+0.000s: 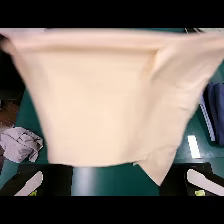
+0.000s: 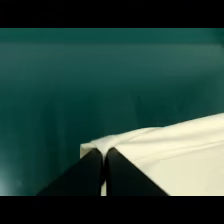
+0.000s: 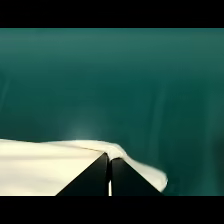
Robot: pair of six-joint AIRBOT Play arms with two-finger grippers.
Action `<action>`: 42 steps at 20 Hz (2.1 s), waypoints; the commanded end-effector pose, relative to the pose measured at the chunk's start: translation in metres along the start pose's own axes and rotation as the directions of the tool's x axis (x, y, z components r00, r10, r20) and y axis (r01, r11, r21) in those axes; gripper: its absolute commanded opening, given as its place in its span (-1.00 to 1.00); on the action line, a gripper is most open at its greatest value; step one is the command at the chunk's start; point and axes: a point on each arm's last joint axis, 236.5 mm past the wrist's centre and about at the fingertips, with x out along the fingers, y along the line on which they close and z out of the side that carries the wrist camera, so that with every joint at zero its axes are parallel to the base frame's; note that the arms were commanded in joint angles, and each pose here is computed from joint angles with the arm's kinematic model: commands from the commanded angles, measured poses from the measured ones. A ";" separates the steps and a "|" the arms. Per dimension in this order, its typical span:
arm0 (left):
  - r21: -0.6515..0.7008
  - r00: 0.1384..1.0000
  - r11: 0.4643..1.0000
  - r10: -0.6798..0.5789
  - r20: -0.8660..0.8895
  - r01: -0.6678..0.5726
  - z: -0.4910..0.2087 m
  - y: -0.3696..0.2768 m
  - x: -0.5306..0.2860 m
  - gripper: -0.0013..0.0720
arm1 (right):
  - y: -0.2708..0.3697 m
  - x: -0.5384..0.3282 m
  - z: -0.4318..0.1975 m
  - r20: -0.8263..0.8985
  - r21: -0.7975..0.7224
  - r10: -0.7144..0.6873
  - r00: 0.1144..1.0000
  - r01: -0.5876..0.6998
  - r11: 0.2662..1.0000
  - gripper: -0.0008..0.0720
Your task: Fold the shirts.
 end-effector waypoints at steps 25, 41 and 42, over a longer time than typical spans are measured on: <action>-0.030 0.892 0.999 0.010 -0.452 -0.027 -0.169 0.134 0.205 -0.89 | -0.040 0.250 -0.123 -0.398 -0.161 -0.196 0.896 0.143 0.977 -0.96; -0.076 0.832 0.996 -0.001 -0.555 -0.050 -0.203 0.134 0.194 0.42 | -0.038 0.218 -0.194 -0.502 0.006 -0.102 0.859 0.122 0.993 0.06; -0.083 0.820 0.995 0.002 -0.572 -0.060 -0.206 0.135 0.190 0.40 | -0.034 0.212 -0.198 -0.521 0.024 -0.081 0.850 0.110 0.994 0.07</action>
